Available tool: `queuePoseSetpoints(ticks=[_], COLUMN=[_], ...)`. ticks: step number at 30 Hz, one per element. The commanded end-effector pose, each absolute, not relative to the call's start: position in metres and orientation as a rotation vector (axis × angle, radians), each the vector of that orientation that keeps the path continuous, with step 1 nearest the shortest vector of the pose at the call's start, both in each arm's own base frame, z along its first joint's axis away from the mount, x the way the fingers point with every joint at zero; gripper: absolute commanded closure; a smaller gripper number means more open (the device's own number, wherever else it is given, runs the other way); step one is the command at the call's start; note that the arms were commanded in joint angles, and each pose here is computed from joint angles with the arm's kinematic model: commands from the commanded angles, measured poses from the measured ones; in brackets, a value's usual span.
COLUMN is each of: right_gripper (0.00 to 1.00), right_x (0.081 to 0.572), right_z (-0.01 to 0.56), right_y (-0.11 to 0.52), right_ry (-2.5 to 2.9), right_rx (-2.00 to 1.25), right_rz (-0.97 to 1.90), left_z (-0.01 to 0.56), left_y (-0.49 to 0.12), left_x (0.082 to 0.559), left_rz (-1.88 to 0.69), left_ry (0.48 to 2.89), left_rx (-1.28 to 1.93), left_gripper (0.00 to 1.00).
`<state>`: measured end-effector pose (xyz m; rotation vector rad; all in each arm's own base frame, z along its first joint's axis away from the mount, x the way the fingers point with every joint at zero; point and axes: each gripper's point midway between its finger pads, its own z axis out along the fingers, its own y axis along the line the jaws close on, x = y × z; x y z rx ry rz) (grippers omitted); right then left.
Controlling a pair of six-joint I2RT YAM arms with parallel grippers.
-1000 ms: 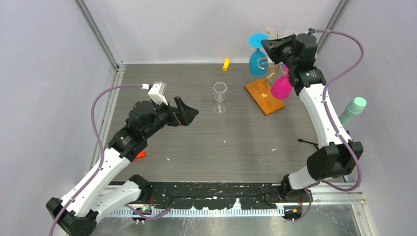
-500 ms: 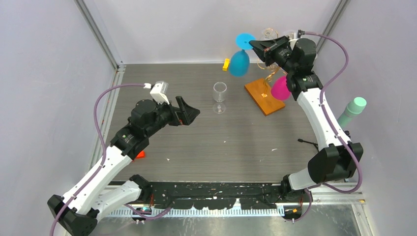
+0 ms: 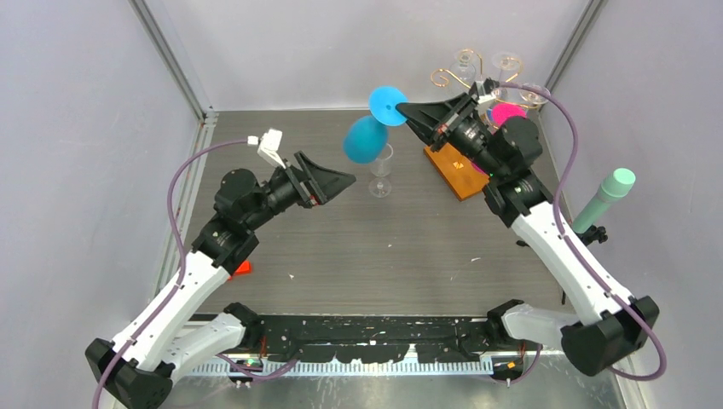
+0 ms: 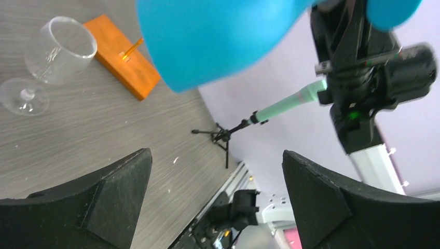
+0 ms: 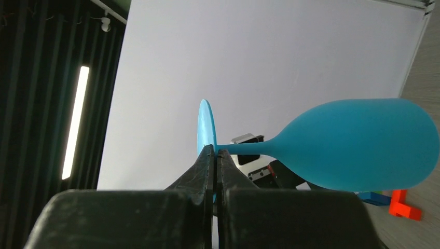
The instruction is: Take the wine glass off the wine glass rack
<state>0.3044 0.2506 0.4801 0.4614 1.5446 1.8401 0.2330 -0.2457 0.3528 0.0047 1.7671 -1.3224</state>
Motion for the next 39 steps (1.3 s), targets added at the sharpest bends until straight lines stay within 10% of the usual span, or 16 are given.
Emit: queuePoseSetpoints(ticks=[1,28,39], right_gripper=[1.00,1.00,1.00], right_x=[0.271,0.250,0.264], right_z=[0.516,0.503,0.474], right_y=[0.228,0.217,0.219], right_ry=[1.350,1.223,1.267], right_rx=[0.478,0.605,0.742], right_rz=[1.929,2.159,2.175], left_z=[0.397,0.464,0.484], left_y=[-0.242,-0.258,-0.248], left_x=[0.230,0.211,0.195], left_rz=[-1.523,-2.054,-2.038], left_ry=[1.593,1.306,1.187], left_rx=[-0.053,0.056,0.125], left_gripper=[0.00,0.16,0.80])
